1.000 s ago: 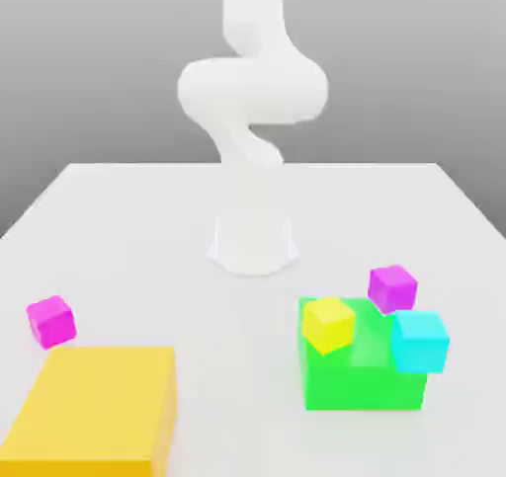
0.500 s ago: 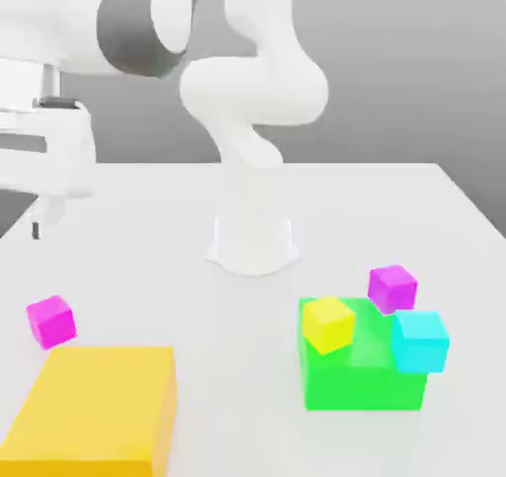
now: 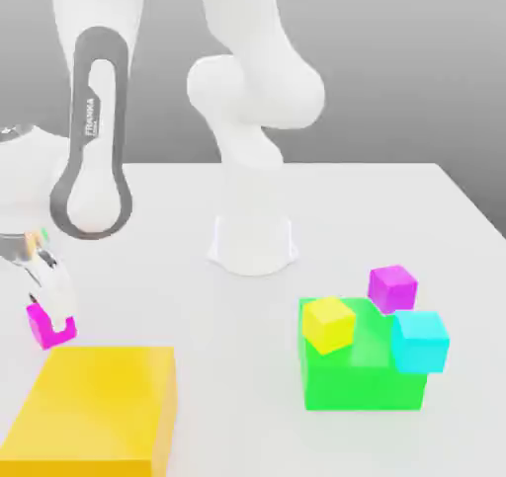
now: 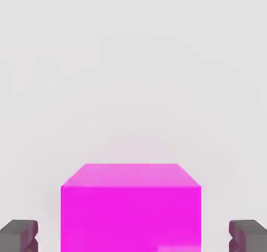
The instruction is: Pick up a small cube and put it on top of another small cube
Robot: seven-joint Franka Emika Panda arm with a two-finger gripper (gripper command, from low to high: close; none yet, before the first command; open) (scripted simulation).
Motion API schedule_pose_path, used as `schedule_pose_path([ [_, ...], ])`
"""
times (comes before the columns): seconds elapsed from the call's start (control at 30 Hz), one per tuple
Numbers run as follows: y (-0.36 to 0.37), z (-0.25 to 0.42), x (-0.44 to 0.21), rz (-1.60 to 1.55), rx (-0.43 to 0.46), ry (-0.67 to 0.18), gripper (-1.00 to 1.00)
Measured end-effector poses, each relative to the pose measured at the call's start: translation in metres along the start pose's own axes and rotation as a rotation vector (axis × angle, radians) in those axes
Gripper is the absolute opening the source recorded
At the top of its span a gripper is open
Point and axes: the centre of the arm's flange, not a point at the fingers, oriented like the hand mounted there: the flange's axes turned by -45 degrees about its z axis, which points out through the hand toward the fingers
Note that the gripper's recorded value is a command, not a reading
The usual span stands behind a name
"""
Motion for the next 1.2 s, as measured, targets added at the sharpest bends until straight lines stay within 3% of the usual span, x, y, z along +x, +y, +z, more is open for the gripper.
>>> schedule_pose_path([
  [0.2, 0.0, 0.0, 0.0, 0.0, 0.0, -0.001, -1.0],
  [0.43, -0.009, -0.06, 0.0, -0.018, 0.007, -0.001, -1.0],
  [0.67, -0.189, -0.115, -0.046, -0.433, 0.073, -0.022, -1.0],
  [0.83, -0.285, -0.155, -0.125, -0.73, 0.069, -0.028, -1.0],
  [1.0, -0.345, -0.189, -0.234, -1.037, 0.02, -0.01, -1.0],
  [1.17, -0.353, -0.146, -0.254, -1.09, 0.003, -0.001, -1.0],
  [1.2, -0.352, -0.136, -0.255, -1.091, 0.003, -0.001, 1.0],
])
